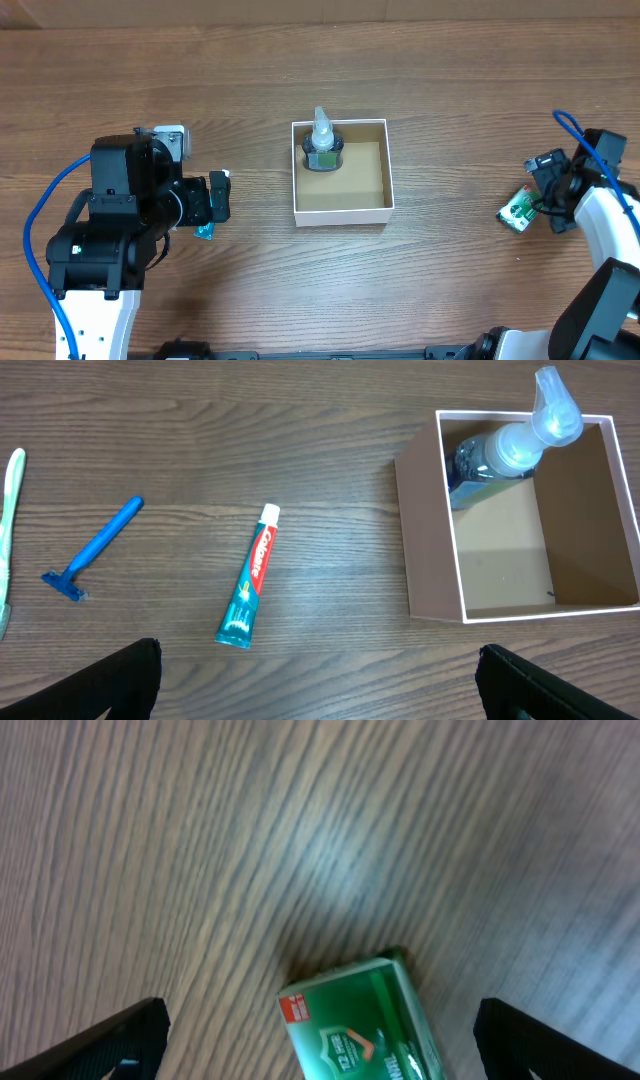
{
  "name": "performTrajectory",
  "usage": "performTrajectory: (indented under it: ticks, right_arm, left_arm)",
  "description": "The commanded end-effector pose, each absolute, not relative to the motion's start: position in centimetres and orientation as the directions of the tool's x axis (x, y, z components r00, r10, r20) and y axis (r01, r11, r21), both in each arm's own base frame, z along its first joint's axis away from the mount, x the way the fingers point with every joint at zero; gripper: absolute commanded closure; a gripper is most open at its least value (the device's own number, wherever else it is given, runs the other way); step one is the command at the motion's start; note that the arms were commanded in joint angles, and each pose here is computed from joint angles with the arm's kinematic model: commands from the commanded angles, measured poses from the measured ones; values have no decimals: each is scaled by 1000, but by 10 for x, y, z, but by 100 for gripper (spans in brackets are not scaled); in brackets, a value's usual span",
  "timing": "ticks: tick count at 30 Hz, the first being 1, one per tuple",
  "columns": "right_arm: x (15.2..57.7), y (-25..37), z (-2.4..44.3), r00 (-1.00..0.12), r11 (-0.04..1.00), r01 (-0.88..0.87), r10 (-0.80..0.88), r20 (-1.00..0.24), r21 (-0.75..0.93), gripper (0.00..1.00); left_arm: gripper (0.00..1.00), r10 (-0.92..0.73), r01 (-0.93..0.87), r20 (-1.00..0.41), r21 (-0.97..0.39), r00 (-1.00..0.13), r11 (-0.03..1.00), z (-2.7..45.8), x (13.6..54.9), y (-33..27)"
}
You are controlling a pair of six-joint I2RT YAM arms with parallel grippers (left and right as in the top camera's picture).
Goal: Pack container
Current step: 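Lower the right gripper onto the green packet and grasp it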
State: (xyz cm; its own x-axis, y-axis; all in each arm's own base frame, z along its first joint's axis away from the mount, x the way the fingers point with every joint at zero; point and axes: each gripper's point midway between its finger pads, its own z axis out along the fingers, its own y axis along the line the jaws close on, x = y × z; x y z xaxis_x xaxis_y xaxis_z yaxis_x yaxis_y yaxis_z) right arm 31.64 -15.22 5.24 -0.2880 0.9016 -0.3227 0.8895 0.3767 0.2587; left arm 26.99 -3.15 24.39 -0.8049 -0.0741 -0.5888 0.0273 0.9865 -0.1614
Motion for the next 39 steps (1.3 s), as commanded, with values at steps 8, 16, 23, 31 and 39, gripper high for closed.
performTrajectory:
  ticks: [8, 16, 23, 31, 39]
  right_arm:
    - [317, -152, 36, -278, 387, 878, 892, -357, 283, 0]
    - [310, -147, 7, -305, 382, 894, 901, -308, 232, 0]
    - [304, -143, -12, -323, 377, 905, 910, -261, 196, 0]
    - [298, -126, -18, -347, 379, 901, 921, -176, 211, 0]
    - [296, -118, -19, -333, 355, 907, 934, -129, 225, 13]
  left_arm:
    - [0, -111, 0, -603, -182, -790, 983, 253, 273, -30]
    - [0, -113, -1, -603, -182, -790, 983, 253, 273, -30]
    - [0, -112, -1, -603, -182, -790, 983, 253, 274, -30]
    - [0, -113, -1, -603, -182, -790, 983, 253, 274, -30]
    - [0, -112, -1, -603, -182, -790, 983, 253, 274, -30]
